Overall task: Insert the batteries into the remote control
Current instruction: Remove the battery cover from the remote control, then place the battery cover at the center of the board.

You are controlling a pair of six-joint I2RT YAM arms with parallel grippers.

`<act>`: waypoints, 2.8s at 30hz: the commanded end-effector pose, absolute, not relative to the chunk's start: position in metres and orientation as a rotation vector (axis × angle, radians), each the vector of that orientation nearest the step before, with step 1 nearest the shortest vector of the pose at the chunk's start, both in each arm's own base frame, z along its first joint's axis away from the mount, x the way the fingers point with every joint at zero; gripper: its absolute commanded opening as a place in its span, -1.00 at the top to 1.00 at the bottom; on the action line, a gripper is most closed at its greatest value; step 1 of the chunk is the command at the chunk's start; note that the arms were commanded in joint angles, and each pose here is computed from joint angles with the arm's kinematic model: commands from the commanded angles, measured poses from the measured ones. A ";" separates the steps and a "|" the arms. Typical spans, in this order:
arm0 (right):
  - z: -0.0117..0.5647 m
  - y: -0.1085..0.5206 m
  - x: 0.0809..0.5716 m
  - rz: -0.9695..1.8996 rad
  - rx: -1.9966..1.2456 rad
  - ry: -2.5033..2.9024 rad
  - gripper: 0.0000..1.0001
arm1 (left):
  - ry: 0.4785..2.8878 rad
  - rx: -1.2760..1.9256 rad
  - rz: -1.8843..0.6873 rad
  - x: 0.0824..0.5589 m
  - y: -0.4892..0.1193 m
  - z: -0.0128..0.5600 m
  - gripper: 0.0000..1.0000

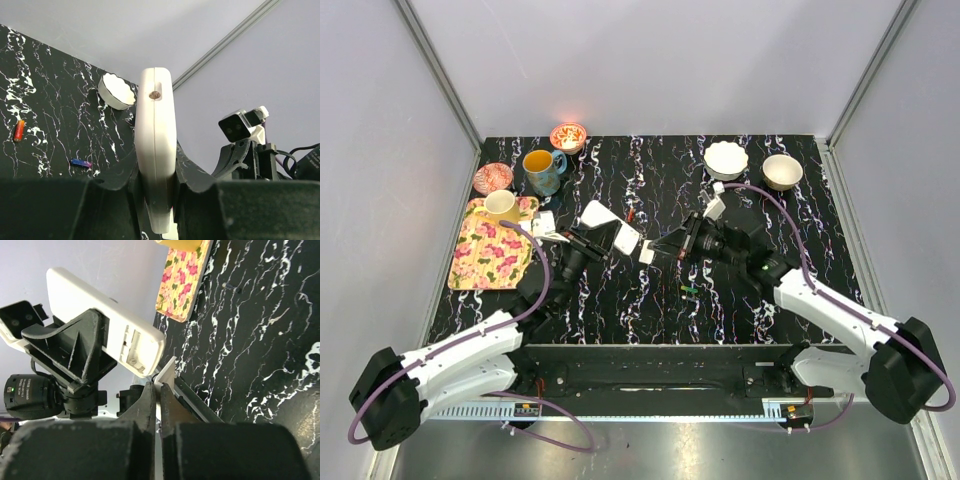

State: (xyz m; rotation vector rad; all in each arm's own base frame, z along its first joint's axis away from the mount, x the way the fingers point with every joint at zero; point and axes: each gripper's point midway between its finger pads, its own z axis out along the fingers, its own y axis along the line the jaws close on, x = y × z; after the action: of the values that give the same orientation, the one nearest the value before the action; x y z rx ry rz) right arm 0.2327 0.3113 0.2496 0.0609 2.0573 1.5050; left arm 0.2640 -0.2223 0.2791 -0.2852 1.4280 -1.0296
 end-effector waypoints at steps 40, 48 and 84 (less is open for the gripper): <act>0.046 0.160 0.373 1.055 0.638 1.987 1.00 | 1.408 -0.421 -1.128 0.239 -0.181 0.246 1.00; 0.013 0.153 0.350 0.990 0.726 2.116 0.56 | 1.416 -0.413 -1.091 0.243 -0.180 0.247 1.00; 0.139 0.169 0.260 0.433 -0.031 2.321 -0.19 | 1.724 0.133 -1.823 0.188 -0.257 0.258 1.00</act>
State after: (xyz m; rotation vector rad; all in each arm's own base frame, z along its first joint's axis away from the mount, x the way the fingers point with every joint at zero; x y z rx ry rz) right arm 0.2688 0.1844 0.1608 0.0409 2.2388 0.6628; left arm 0.2459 -0.2296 0.2035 -0.2183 1.8029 -1.4187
